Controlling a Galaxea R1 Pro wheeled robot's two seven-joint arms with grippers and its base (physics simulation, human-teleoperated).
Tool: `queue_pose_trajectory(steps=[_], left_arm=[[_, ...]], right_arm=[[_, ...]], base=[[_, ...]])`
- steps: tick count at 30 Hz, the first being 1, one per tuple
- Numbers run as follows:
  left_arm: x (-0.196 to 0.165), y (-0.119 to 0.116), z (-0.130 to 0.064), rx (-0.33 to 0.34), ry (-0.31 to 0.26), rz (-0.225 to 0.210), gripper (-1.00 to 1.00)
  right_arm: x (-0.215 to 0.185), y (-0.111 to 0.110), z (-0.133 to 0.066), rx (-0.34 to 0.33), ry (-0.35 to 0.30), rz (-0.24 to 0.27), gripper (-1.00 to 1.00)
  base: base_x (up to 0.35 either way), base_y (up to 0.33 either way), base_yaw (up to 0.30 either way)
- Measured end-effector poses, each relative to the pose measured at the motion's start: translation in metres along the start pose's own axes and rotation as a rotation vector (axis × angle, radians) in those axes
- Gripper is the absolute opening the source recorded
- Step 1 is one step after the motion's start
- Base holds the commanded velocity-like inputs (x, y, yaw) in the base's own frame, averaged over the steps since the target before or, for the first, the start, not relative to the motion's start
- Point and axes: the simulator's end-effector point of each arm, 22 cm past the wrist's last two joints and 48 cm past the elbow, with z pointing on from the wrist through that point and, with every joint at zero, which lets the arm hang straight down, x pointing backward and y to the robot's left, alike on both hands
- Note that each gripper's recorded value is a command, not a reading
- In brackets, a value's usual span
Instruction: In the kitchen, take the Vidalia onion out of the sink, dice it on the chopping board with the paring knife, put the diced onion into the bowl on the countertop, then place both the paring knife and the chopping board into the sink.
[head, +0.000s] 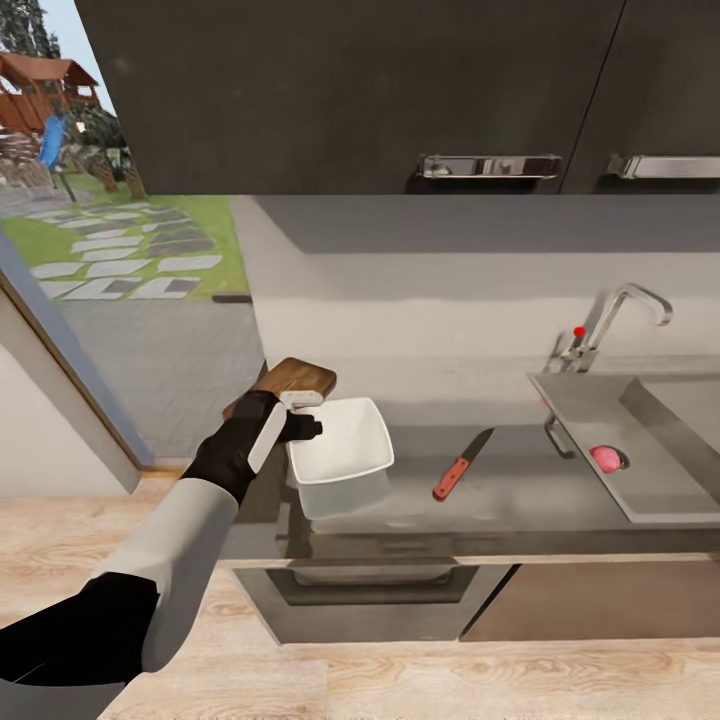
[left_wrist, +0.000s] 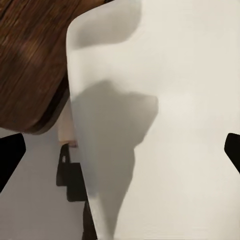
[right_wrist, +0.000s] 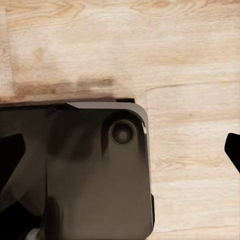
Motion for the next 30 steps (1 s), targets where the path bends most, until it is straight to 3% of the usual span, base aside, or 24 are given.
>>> queue_pose_trajectory(steps=[29, 30], left_arm=[[0.014, 0.003, 0.018, -0.002, 0.032, -0.006, 1.00], [0.013, 0.003, 0.018, -0.002, 0.031, -0.005, -1.00]], right_arm=[[0.012, 0.000, -0.002, 0.001, 0.031, -0.001, 1.00], [0.012, 0.000, -0.002, 0.001, 0.031, -0.001, 1.00]], base=[[0.000, 0.000, 0.000], [0.000, 0.000, 0.000]])
